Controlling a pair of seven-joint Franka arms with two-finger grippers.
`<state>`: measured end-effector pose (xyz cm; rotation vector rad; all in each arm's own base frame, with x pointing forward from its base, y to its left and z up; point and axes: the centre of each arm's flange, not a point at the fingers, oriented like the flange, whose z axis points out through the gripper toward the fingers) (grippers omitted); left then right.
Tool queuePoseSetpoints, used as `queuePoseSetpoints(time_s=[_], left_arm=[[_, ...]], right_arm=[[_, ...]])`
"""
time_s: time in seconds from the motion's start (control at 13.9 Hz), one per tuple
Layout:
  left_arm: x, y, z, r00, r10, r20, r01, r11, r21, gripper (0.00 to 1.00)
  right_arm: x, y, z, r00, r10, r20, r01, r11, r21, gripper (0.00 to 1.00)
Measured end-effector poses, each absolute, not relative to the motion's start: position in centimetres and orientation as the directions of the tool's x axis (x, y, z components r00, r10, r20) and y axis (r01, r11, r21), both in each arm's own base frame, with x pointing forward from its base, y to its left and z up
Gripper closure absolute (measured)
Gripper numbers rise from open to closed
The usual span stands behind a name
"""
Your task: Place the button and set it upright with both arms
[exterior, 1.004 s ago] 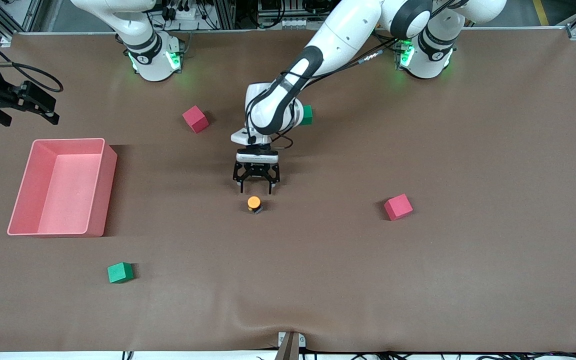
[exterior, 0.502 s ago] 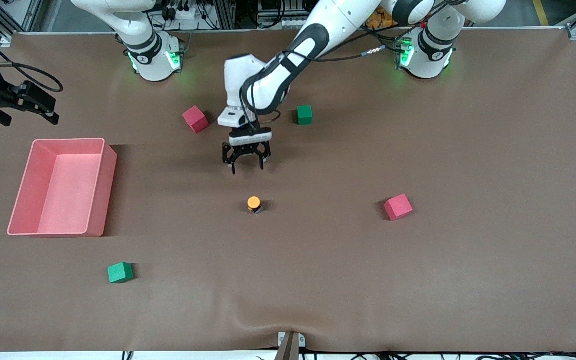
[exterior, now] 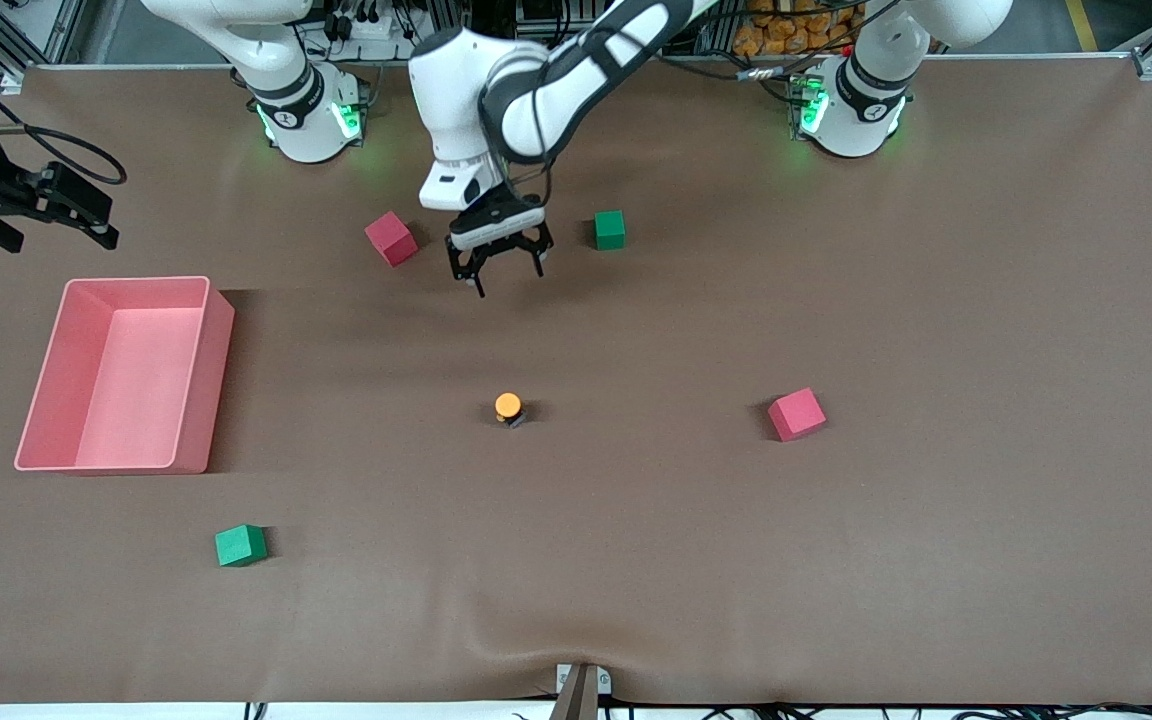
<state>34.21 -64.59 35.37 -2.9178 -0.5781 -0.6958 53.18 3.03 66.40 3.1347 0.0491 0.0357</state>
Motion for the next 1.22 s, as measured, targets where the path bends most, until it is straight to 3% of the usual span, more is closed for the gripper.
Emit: queuePoseSetpoints(time_s=[0.29, 0.57, 0.93, 1.22], left_arm=[[39.3, -57.7, 46.9, 0.876, 0.308, 0.371, 0.355, -0.932, -0.066, 0.0], [46.8, -47.2, 55.7, 0.904, 0.34, 0.258, 0.357, -0.934, -0.018, 0.0], [54.1, -31.4, 61.9, 0.921, 0.386, 0.055, 0.381, -0.921, 0.082, 0.0], [57.1, -19.4, 62.7, 0.967, 0.254, -0.011, 0.254, -0.966, 0.046, 0.0]], right_arm=[[53.2, 3.0, 66.4, 0.999, 0.031, 0.022, 0.031, -1.0, 0.007, 0.0], [53.2, 3.0, 66.4, 0.999, 0.031, 0.022, 0.031, -1.0, 0.007, 0.0], [53.2, 3.0, 66.3, 0.999, 0.031, 0.021, 0.031, -0.999, 0.007, 0.0], [53.2, 3.0, 66.3, 0.999, 0.031, 0.021, 0.031, -1.0, 0.007, 0.0]])
